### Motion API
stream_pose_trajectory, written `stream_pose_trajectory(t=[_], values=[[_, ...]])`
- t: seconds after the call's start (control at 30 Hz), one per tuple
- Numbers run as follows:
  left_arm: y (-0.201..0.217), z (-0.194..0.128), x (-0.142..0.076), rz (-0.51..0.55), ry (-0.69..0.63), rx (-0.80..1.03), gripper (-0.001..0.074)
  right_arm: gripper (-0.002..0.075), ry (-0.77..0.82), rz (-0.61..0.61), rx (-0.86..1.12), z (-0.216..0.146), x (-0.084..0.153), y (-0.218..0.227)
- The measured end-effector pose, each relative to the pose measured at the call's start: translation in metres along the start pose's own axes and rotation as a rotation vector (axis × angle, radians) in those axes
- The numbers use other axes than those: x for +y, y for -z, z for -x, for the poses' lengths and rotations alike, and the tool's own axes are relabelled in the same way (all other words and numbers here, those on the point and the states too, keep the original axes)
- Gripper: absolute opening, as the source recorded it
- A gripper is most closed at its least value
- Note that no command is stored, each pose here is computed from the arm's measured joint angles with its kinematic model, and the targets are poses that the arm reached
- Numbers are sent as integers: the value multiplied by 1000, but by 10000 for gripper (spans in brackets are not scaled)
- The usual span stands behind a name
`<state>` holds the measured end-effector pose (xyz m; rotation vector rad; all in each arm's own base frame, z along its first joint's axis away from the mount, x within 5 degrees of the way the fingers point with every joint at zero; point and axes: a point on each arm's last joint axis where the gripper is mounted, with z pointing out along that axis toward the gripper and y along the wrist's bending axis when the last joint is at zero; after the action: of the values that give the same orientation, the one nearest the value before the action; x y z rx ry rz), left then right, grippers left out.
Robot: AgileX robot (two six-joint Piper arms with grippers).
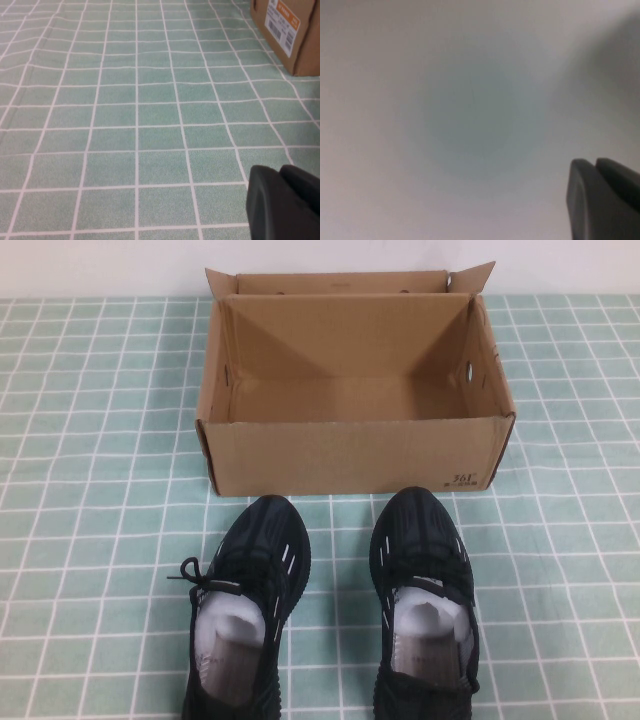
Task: Put shoes into padded shoe box
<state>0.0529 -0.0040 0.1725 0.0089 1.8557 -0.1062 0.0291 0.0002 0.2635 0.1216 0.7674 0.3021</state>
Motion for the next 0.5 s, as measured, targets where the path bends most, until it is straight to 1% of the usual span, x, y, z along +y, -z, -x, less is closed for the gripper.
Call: stream_pose_trajectory(t=[0.07, 0.17, 0.23, 0.3, 0.43, 0.5], values=[[0, 0, 0, 0, 0, 0, 4, -8, -77, -11, -93, 8, -1, 0], [0, 0, 0, 0, 0, 0, 4, -8, -179, -61, -174, 22, -5, -3], [0, 0, 0, 0, 0, 0, 4, -8, -229, -76, -220, 36, -3, -10], [0, 0, 0, 0, 0, 0, 4, -8, -256, -66, -248, 57, 3, -20], [0, 0, 0, 0, 0, 0, 4, -8, -293, -41, -186, 98, 21, -39], [0, 0, 0, 0, 0, 0, 4, -8, -305, -34, -112, 117, 31, -47]])
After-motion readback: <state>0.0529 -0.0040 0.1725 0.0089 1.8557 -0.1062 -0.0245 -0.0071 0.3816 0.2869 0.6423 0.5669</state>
